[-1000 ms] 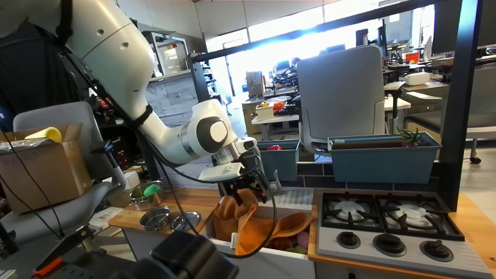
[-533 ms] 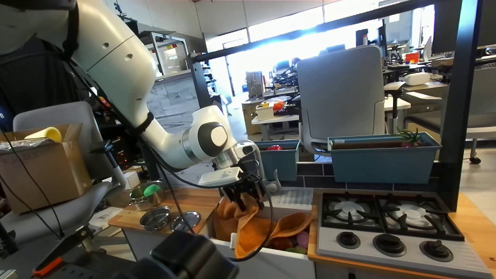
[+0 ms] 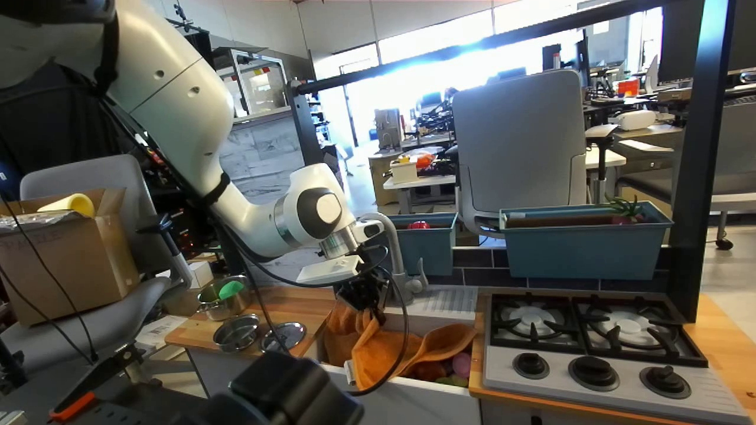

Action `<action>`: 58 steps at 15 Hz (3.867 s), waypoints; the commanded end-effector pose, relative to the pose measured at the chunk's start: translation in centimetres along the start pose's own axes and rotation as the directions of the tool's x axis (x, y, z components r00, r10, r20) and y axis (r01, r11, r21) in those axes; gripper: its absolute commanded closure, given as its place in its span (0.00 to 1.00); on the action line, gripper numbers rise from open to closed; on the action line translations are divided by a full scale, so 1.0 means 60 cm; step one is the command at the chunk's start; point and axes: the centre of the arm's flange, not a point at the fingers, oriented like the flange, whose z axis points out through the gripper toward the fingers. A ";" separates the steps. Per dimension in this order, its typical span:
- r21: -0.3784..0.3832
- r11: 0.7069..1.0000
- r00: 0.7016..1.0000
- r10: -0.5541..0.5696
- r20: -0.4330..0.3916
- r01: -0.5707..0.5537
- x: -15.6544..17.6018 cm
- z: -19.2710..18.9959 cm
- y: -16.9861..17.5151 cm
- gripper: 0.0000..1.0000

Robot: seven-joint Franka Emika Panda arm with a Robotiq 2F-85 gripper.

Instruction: Move the right pot to the left of the lid, then hang the towel on the black rod, lastly, put the yellow plushie in the right pot

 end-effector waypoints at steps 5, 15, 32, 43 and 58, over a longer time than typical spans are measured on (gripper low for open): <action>-0.022 0.999 1.000 -0.026 -0.010 0.026 0.013 -0.015 -0.004 0.99; -0.017 0.999 1.000 -0.030 0.006 0.030 -0.002 0.001 -0.002 0.96; -0.017 0.999 1.000 -0.030 0.007 0.030 -0.002 0.001 -0.002 0.96; -0.007 0.999 0.999 -0.032 -0.012 0.032 -0.009 -0.033 -0.011 0.99; 0.132 0.981 0.915 0.180 -0.361 -0.141 -0.170 -0.420 0.119 0.99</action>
